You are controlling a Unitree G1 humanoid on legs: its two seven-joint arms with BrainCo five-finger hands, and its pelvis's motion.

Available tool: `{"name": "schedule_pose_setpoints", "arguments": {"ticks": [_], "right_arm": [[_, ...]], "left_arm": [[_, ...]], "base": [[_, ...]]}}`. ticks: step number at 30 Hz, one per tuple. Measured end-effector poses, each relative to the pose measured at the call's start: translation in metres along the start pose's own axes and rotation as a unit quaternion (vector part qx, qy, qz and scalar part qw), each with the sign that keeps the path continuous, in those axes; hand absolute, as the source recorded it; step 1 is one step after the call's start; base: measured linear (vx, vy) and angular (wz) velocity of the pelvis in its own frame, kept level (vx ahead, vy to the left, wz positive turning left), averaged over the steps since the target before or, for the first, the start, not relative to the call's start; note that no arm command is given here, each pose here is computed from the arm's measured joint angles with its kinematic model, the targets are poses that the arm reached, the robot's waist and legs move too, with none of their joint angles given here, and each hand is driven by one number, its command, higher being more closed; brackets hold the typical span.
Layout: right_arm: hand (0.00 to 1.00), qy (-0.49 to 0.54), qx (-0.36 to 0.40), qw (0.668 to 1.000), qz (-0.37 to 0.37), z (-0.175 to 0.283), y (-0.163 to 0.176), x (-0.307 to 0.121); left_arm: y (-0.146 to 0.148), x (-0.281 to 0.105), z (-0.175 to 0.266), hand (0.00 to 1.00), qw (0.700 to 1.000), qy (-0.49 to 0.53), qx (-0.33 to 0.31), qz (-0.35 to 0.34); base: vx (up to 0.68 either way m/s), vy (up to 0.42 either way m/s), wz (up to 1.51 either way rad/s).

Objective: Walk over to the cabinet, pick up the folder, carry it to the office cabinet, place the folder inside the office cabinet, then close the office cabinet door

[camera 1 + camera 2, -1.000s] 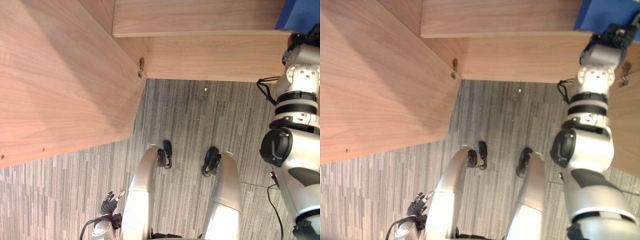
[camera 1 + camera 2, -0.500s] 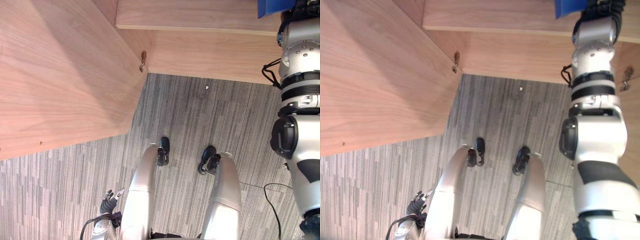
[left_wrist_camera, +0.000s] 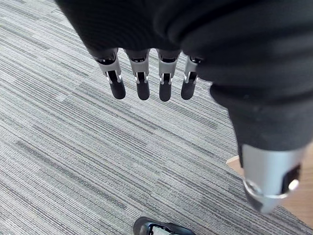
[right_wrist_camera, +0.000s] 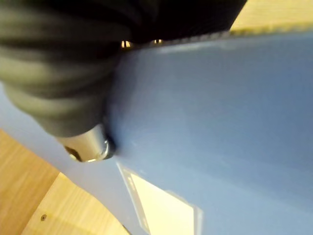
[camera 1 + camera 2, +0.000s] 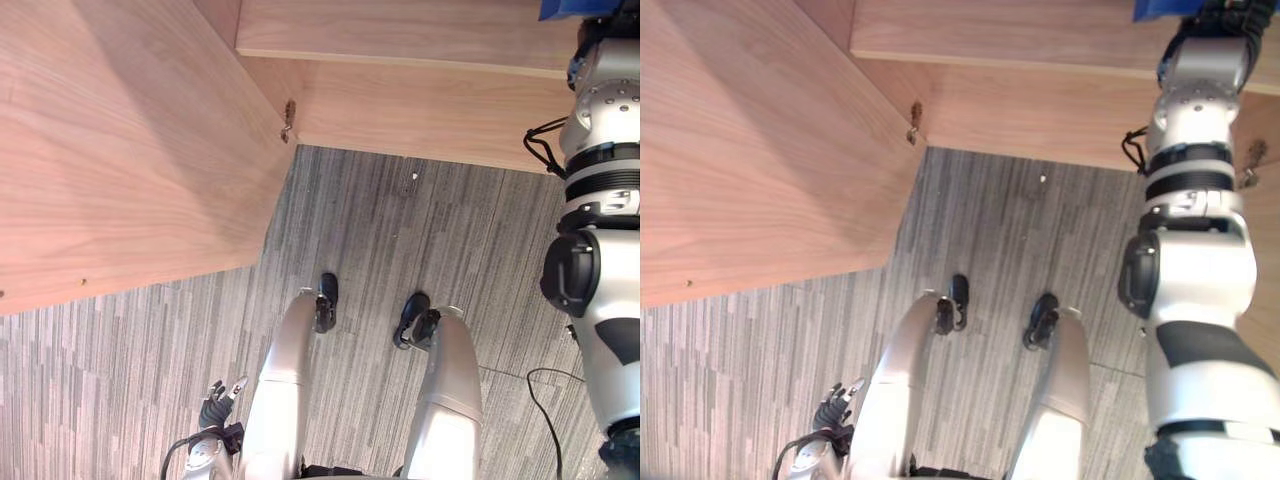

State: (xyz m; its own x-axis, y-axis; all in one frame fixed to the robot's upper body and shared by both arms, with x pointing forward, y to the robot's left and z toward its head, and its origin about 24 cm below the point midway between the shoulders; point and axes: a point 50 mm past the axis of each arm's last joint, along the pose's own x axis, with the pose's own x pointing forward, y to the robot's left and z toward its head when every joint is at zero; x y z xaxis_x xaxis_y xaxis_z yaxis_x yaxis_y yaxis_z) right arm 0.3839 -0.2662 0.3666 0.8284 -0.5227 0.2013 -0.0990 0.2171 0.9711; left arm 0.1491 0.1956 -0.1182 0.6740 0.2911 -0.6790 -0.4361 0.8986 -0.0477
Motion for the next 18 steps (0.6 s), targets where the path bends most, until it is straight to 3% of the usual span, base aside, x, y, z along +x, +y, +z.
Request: {"name": "schedule_pose_setpoints", "arguments": {"ticks": [7, 18], "right_arm": [[0.0, -0.004, 0.008, 0.999, 0.035, 0.001, 0.02, -0.004], [0.0, 0.0, -0.113, 0.989, 0.091, -0.01, 0.028, -0.007]], "left_arm": [[0.0, 0.0, 0.0, 0.0, 1.0, 0.0, -0.002, 0.0], [0.002, 0.0, 0.001, 0.0, 1.0, -0.001, -0.025, 0.006]], "base": [[0.0, 0.0, 0.0], [0.01, -0.006, 0.02]]}}
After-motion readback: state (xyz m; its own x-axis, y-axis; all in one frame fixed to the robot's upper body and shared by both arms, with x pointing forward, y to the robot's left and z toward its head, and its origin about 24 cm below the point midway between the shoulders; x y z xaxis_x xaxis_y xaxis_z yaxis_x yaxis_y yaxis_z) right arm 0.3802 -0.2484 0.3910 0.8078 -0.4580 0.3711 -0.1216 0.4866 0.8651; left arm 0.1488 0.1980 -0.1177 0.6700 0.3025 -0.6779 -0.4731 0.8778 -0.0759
